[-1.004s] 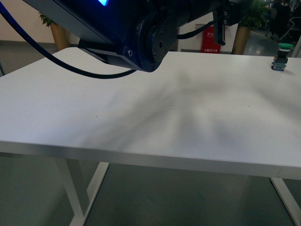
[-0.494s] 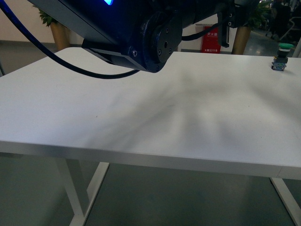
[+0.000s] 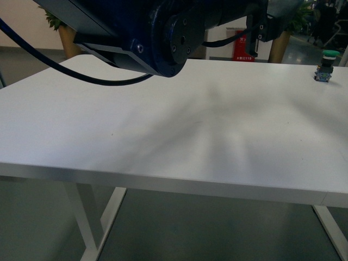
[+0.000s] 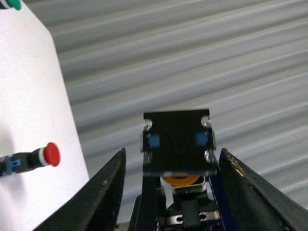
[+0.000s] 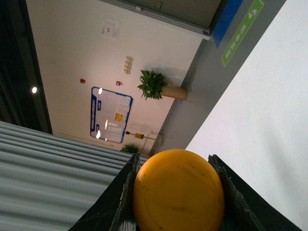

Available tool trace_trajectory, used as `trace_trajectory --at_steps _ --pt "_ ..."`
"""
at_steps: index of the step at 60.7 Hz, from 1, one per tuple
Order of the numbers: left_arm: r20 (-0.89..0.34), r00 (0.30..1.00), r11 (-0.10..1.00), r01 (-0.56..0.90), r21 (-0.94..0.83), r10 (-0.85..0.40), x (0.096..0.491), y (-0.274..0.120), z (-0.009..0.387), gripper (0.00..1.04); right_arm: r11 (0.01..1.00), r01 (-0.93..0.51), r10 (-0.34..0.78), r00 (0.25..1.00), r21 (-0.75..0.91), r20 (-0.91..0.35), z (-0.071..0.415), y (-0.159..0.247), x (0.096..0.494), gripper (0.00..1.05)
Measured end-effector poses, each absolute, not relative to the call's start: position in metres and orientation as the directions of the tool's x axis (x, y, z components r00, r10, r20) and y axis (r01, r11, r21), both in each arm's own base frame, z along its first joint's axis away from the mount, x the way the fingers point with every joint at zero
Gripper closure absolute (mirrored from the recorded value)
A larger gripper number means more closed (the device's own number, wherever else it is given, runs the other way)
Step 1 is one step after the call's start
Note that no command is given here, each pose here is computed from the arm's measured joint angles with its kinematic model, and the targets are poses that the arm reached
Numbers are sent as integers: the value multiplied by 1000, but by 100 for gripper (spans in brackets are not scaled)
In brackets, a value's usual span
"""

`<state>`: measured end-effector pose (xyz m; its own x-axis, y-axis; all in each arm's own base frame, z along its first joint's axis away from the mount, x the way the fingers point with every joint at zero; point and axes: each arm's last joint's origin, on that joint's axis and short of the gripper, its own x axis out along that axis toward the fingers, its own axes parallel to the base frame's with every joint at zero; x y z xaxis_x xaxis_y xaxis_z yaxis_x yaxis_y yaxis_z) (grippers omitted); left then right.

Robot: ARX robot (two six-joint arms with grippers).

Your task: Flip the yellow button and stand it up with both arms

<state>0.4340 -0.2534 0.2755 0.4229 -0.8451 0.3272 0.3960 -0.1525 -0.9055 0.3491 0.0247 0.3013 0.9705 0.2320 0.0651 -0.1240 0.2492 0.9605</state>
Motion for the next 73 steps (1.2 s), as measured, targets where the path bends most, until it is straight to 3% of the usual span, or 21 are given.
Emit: trace_trajectory --at_steps 9,13,15,19,27,35,47,51,56,60,73 --pt "204 466 17 428 -904 -861 419 -223 279 18 254 -108 213 976 961 53 295 18 347 69" --pt "111 515 156 448 -880 -850 405 -200 286 6 257 -102 205 978 961 49 294 14 346 69" --pt "51 565 252 446 -859 -824 396 -185 291 5 258 -102 203 978 961 50 294 13 346 69" --pt "-128 717 580 431 -691 -685 368 -148 301 6 260 -112 206 977 959 59 297 12 343 69" --pt "-287 851 881 347 -322 -440 325 -104 294 6 266 -135 210 974 955 79 302 12 338 69" --pt "-338 908 955 287 73 -247 283 -63 282 6 269 -141 209 974 953 85 304 12 335 69" --pt "-293 953 926 180 332 -80 229 -18 290 6 272 -146 212 973 951 88 304 13 335 69" --pt "-86 996 973 40 228 -21 206 -4 290 21 275 -150 224 971 950 88 305 17 334 69" --pt "15 1000 993 3 116 -5 186 -1 279 35 280 -151 230 969 948 87 306 19 333 69" --pt "17 1000 999 0 47 0 173 0 257 51 284 -150 233 969 947 84 307 20 332 69" --pt "-17 1000 1000 3 13 -3 157 0 222 89 296 -140 235 969 945 71 308 21 329 69"
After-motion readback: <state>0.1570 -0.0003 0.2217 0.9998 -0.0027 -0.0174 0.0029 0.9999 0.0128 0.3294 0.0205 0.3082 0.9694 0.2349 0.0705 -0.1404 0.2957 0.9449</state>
